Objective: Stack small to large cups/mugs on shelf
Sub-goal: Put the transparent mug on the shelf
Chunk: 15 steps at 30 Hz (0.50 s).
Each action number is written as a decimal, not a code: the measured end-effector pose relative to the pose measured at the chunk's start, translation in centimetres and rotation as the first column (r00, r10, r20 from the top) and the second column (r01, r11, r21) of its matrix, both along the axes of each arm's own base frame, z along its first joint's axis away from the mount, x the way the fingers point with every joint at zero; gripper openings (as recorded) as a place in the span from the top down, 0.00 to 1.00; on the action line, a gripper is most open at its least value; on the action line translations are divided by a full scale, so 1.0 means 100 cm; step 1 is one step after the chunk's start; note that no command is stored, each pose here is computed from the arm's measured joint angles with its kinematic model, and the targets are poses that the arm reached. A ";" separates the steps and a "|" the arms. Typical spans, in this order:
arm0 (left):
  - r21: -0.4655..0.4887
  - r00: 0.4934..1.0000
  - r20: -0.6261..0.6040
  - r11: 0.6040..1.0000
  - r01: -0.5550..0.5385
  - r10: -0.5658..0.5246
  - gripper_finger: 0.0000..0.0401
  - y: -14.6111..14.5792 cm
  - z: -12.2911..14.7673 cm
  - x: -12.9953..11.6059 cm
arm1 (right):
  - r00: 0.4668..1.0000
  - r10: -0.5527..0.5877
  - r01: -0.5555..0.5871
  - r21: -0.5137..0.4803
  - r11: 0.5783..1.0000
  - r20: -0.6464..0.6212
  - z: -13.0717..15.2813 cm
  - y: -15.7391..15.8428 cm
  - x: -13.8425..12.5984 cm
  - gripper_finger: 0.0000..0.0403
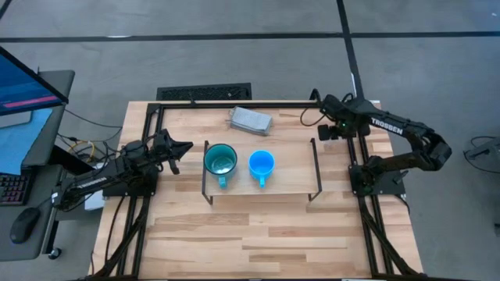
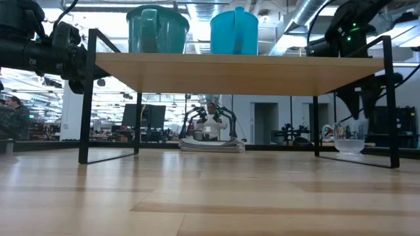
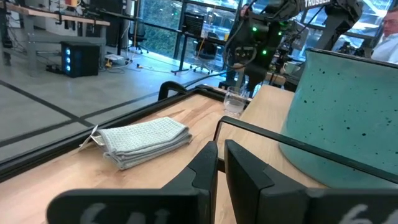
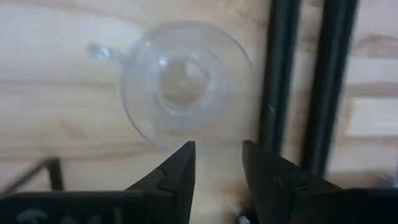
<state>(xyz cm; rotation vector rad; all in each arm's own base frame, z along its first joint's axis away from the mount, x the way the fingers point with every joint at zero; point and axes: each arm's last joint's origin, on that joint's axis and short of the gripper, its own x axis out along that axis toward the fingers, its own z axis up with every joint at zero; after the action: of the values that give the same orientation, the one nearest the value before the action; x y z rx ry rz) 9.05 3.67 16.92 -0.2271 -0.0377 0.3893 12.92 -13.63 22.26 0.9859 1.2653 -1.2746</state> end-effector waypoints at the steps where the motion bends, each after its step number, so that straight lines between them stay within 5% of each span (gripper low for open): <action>1: 0.000 1.000 0.000 1.000 0.000 0.000 0.95 0.000 0.000 0.000 | 1.000 -0.007 0.007 -0.014 1.000 0.015 -0.001 -0.002 0.001 0.62; 15: 0.000 1.000 0.000 1.000 0.000 0.000 0.95 0.000 0.000 0.000 | 0.989 -0.148 0.148 -0.063 0.987 0.010 -0.003 -0.014 -0.012 0.62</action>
<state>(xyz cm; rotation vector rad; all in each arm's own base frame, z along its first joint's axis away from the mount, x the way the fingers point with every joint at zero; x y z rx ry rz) 9.05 3.67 16.92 -0.2276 -0.0378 0.3890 11.75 -15.03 21.99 1.0518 1.1574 -1.4170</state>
